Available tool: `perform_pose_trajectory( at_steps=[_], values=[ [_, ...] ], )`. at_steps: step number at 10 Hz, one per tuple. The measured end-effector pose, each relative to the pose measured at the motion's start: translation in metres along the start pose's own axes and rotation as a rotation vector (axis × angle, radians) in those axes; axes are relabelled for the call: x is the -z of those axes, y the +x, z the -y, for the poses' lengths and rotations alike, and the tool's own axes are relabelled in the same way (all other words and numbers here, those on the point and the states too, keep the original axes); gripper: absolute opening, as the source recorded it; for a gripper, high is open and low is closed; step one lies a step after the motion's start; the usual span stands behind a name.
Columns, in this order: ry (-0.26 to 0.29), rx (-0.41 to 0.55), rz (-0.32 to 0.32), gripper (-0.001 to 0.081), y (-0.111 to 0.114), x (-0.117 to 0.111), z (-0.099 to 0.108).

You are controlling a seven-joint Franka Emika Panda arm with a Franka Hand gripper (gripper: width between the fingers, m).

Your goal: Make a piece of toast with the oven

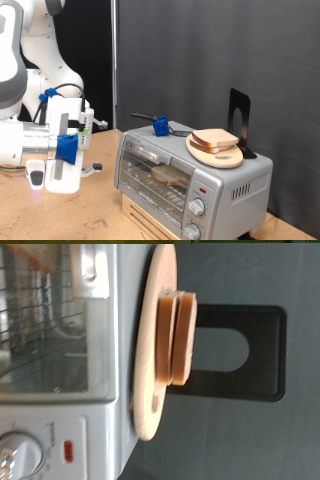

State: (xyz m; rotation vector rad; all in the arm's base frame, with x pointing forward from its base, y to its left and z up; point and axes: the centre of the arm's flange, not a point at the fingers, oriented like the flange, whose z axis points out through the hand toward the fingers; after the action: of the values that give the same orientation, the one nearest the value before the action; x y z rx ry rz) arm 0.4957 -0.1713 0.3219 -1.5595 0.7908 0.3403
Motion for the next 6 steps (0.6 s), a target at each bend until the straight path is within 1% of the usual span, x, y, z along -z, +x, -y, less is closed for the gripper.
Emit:
perform_pose_trajectory(
  at_steps=[1,2,3,4,5,6],
  values=[
    [0.007,0.007,0.015,0.0682,0.002,-0.003,-0.002],
    [0.027,0.021,0.020,0.0682,0.009,-0.010,-0.004],
    [0.049,0.034,0.003,0.0682,0.022,-0.021,-0.005],
    [0.070,0.039,-0.027,0.0682,0.035,-0.032,-0.006],
    [0.080,0.043,-0.055,0.0682,0.047,-0.043,-0.006],
    [0.073,0.048,-0.062,0.0682,0.057,-0.053,-0.006]
  ],
)
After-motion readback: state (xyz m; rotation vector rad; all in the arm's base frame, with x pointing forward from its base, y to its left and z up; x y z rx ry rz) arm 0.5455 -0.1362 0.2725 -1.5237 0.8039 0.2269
